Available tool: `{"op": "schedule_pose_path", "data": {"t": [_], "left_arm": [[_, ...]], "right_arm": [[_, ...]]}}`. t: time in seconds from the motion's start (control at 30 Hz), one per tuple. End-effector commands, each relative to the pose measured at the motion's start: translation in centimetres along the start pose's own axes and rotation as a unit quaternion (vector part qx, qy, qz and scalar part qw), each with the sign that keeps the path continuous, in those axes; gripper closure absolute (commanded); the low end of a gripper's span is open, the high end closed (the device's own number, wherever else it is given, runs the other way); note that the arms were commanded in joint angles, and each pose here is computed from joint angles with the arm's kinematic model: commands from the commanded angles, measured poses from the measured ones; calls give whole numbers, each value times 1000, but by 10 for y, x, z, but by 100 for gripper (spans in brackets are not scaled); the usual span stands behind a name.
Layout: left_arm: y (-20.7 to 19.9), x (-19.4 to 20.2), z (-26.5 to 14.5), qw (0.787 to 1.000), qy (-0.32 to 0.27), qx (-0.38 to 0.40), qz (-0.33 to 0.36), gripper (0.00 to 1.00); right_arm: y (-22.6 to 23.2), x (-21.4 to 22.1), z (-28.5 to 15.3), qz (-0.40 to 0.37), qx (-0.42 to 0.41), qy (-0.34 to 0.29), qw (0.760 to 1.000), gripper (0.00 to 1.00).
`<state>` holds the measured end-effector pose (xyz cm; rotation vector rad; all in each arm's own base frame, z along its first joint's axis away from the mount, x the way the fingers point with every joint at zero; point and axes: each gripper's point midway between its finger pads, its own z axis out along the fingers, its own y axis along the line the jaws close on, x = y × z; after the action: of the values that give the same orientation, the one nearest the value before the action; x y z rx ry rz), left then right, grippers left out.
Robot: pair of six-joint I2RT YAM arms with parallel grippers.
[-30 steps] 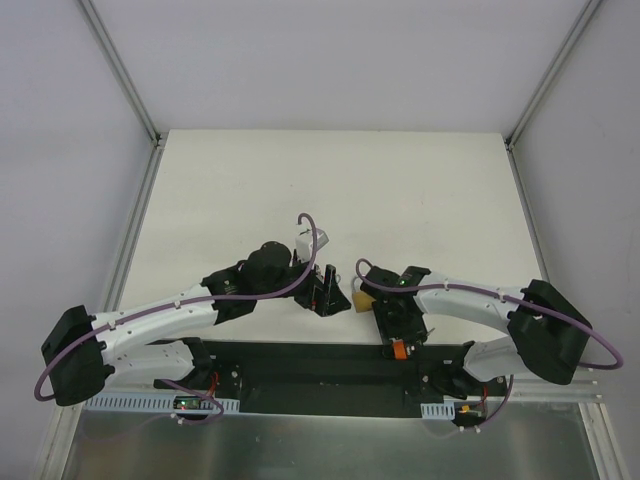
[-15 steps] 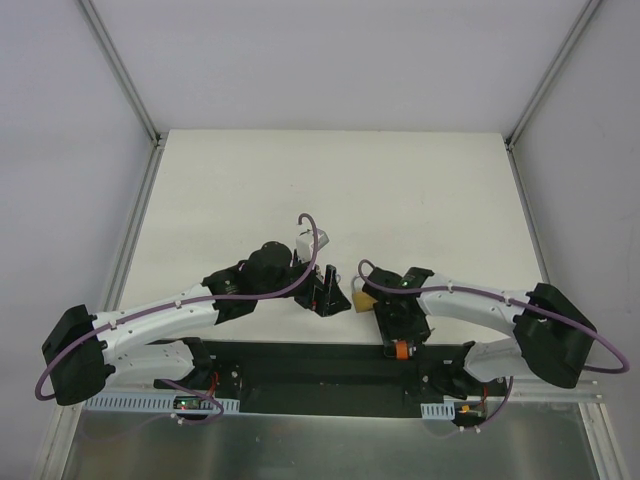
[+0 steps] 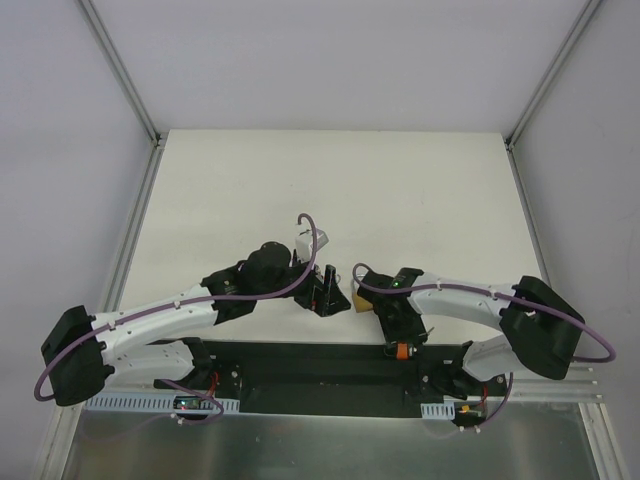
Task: Lock with the key
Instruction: Pick up the lock from the center of the board.
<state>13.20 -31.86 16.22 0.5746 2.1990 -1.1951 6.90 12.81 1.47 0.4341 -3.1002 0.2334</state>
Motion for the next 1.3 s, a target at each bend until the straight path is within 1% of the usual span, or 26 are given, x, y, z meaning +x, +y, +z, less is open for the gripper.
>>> {"op": "schedule_pose_path", "data": {"t": [0.0,0.03,0.07,0.17,0.4,0.5,0.63,0.67,0.73,0.77,0.83,0.87,0.9,0.93,0.97,1.03,1.1,1.13,1.17,1.23,1.27], "left_arm": [[-5,-7,-5,1000,-21,7,20,9],[-4,-7,-5,1000,-22,6,20,10],[-5,-8,-5,999,-24,7,21,10],[-6,-10,-7,999,-28,9,23,10],[-9,-14,-12,999,-40,12,32,9],[-10,-19,-15,998,-51,10,35,9],[-18,-36,-25,995,-85,15,46,9],[-19,-40,-27,994,-94,14,49,9],[-22,-53,-34,991,-122,10,55,7],[-26,-60,-36,989,-138,15,59,6],[-30,-74,-40,984,-163,13,71,5],[-34,-82,-43,981,-179,19,76,4],[-38,-90,-44,978,-191,23,81,3],[-42,-94,-44,976,-196,28,90,3],[-45,-99,-45,975,-201,32,93,4],[-53,-110,-44,973,-205,46,98,7],[-54,-120,-42,972,-210,52,96,9],[-56,-124,-40,972,-210,58,92,12],[-58,-126,-39,971,-210,67,91,13],[-57,-134,-37,970,-217,69,87,15],[-57,-137,-36,969,-219,70,87,15]], "right_arm": [[-3,3,-3,11,11,1,1000,83],[-3,1,-5,10,9,-4,1000,87],[-2,-1,-7,10,7,-10,1000,93],[3,-10,-21,14,-13,-34,999,98],[15,-33,-74,26,-81,-104,991,99],[19,-45,-97,40,-123,-136,982,99],[16,-73,-125,77,-174,-186,964,99],[21,-81,-138,83,-203,-203,954,99],[19,-93,-151,107,-235,-218,941,99],[25,-100,-164,112,-267,-234,928,99],[24,-111,-176,135,-296,-246,913,99],[31,-118,-189,143,-329,-258,897,99],[33,-122,-195,149,-343,-264,889,99],[34,-125,-200,156,-355,-268,882,99],[39,-129,-211,161,-378,-273,870,99],[40,-134,-220,170,-399,-276,858,99],[45,-137,-232,180,-428,-280,840,99],[43,-139,-233,188,-435,-281,835,99],[44,-141,-241,190,-449,-288,824,99],[41,-144,-243,209,-461,-285,814,99],[41,-146,-250,208,-474,-293,804,99]]}}
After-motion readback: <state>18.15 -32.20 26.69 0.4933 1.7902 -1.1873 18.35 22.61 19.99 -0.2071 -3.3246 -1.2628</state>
